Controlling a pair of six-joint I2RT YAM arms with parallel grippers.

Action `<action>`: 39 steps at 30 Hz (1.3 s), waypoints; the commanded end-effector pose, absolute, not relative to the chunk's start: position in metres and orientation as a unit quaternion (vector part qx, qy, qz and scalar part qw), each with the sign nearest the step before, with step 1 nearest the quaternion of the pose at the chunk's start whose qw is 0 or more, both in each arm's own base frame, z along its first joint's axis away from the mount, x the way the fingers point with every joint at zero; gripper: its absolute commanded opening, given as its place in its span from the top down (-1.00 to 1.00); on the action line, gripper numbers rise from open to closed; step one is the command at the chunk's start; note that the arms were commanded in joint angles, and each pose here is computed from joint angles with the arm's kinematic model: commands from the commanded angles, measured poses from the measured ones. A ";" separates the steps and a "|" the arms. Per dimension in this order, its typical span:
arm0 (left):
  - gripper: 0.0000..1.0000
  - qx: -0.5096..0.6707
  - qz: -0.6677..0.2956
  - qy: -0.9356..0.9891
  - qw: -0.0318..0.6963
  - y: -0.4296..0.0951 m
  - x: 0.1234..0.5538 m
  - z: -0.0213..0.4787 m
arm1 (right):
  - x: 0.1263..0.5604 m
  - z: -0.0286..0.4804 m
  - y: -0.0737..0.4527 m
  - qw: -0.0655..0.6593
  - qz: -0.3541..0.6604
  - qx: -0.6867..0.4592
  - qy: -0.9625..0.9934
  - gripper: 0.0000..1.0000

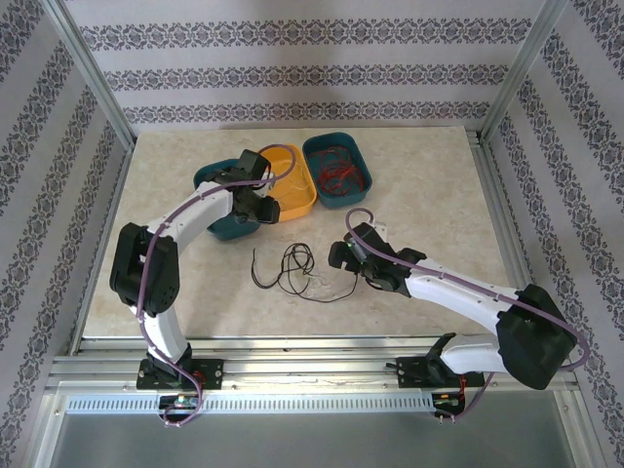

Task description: Untangle the cables

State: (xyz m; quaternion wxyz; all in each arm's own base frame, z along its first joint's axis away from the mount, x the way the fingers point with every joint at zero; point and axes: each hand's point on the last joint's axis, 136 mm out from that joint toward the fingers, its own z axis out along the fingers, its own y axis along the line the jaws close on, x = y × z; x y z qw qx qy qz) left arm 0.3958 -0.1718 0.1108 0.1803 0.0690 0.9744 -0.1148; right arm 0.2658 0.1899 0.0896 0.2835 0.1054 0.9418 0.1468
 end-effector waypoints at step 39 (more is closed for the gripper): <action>-0.02 0.055 -0.087 0.971 0.215 -0.157 0.407 0.144 | 0.274 0.085 0.195 0.278 0.142 0.103 0.945 -0.96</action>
